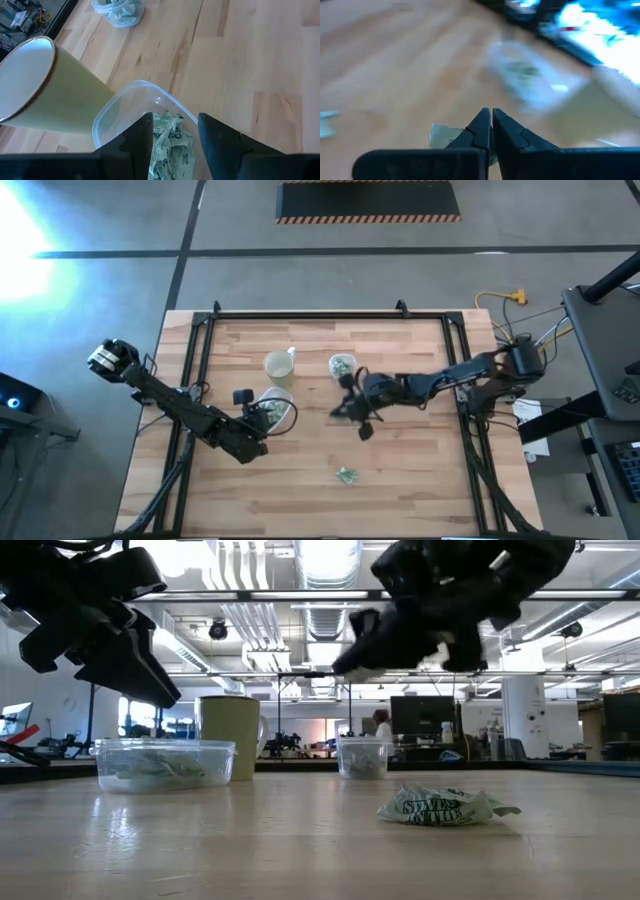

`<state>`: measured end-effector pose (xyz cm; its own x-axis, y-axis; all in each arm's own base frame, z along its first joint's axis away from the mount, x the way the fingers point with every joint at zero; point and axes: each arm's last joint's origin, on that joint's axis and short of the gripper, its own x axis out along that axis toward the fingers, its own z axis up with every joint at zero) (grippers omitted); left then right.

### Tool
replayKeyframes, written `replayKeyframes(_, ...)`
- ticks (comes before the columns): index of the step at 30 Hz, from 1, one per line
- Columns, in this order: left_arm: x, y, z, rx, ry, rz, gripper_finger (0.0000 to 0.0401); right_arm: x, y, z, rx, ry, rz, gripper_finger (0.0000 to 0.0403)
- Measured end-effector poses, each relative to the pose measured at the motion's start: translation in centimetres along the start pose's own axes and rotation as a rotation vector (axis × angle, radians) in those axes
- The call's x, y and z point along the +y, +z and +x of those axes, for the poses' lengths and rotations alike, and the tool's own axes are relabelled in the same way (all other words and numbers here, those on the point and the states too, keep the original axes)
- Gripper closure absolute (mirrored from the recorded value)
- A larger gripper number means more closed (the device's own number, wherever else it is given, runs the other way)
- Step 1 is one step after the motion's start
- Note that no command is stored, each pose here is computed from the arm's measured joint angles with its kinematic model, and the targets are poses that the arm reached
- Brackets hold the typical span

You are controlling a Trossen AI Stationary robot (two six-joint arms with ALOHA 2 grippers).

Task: Pick and place items into bin
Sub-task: Put the stevia packet into the top transparent bin

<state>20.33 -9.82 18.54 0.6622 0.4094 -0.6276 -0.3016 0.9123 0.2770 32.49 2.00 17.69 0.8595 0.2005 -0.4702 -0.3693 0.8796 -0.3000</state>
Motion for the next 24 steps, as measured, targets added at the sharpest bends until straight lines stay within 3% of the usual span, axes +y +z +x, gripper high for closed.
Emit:
replayKeyframes(6, 0.0, 0.0, 0.0, 0.000, 0.000, 0.000, 0.0261, -3.0, 0.1, -1.9, 0.031, -0.214, -0.014, 0.0394)
replayKeyframes(12, 0.0, 0.0, 0.0, 0.001, 0.001, 0.001, 0.0261, -6.9, -2.5, -2.9, 0.075, -0.337, 0.158, 0.0394)
replayKeyframes(17, 0.0, 0.1, 0.0, -0.001, 0.000, 0.002, 0.0261, -9.1, -5.1, -2.7, 0.106, -0.408, 0.263, 0.0394)
replayKeyframes(24, 0.0, 0.0, 0.0, -0.001, 0.000, 0.003, 0.0261, -9.8, -8.3, -1.4, 0.182, -0.418, 0.292, 0.0394)
